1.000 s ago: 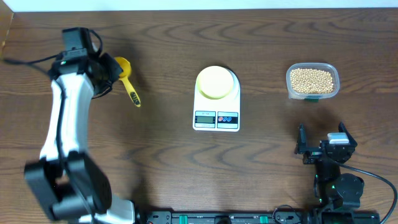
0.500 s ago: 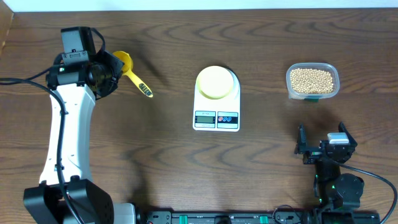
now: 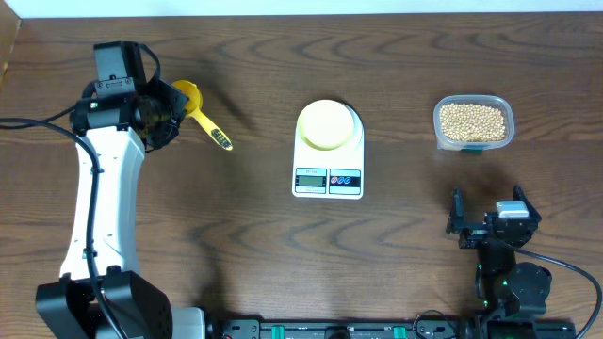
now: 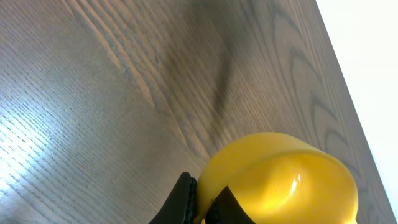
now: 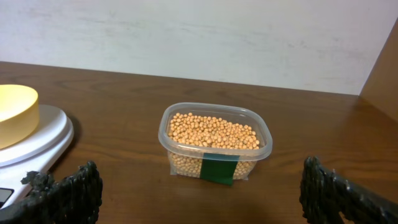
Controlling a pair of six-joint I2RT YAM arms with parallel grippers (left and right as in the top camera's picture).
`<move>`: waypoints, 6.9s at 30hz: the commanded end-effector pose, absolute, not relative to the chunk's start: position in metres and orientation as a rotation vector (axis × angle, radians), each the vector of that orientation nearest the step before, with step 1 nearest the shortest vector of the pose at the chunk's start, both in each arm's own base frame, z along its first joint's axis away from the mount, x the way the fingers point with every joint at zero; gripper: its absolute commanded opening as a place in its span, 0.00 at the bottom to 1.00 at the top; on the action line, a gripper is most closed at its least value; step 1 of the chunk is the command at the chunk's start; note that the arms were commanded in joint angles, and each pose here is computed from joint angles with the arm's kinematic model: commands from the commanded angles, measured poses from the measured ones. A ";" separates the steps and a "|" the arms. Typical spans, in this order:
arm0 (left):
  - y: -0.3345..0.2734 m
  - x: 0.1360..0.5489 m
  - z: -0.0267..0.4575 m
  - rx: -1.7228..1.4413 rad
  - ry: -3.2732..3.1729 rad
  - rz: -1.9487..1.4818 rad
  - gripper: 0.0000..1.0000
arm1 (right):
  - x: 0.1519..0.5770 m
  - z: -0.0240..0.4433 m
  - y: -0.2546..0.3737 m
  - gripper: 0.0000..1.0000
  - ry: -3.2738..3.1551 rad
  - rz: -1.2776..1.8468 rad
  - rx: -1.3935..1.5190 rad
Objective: Scoop item into bowl and weigh 50g on scale
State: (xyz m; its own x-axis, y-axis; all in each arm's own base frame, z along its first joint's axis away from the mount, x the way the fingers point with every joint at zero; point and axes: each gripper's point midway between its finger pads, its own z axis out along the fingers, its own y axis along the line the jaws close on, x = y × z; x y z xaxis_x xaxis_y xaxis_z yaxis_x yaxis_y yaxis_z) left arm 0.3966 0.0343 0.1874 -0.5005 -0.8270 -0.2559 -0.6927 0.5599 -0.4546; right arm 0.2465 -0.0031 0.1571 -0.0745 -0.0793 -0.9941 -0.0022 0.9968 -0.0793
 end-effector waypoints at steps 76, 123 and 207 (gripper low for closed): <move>-0.114 0.394 0.229 -1.193 2.276 -0.676 0.07 | 0.236 0.242 0.106 0.99 1.622 0.731 -0.338; -0.202 0.409 0.188 -1.756 2.033 -0.883 0.08 | 0.387 0.246 0.226 0.57 2.101 1.428 -0.176; -0.138 0.399 0.236 -0.209 2.439 -0.555 0.85 | 0.410 0.259 0.123 0.01 2.218 1.084 -0.130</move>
State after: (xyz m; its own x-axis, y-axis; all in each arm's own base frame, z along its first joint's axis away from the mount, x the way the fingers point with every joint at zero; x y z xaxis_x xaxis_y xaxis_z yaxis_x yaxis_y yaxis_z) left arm 0.4056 -0.1381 0.2353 -0.7716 -0.4081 -0.4879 -0.1268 0.8504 -0.5107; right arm 0.4048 0.1260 0.2268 -0.8398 0.2700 -0.4709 -0.2160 0.6296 0.7462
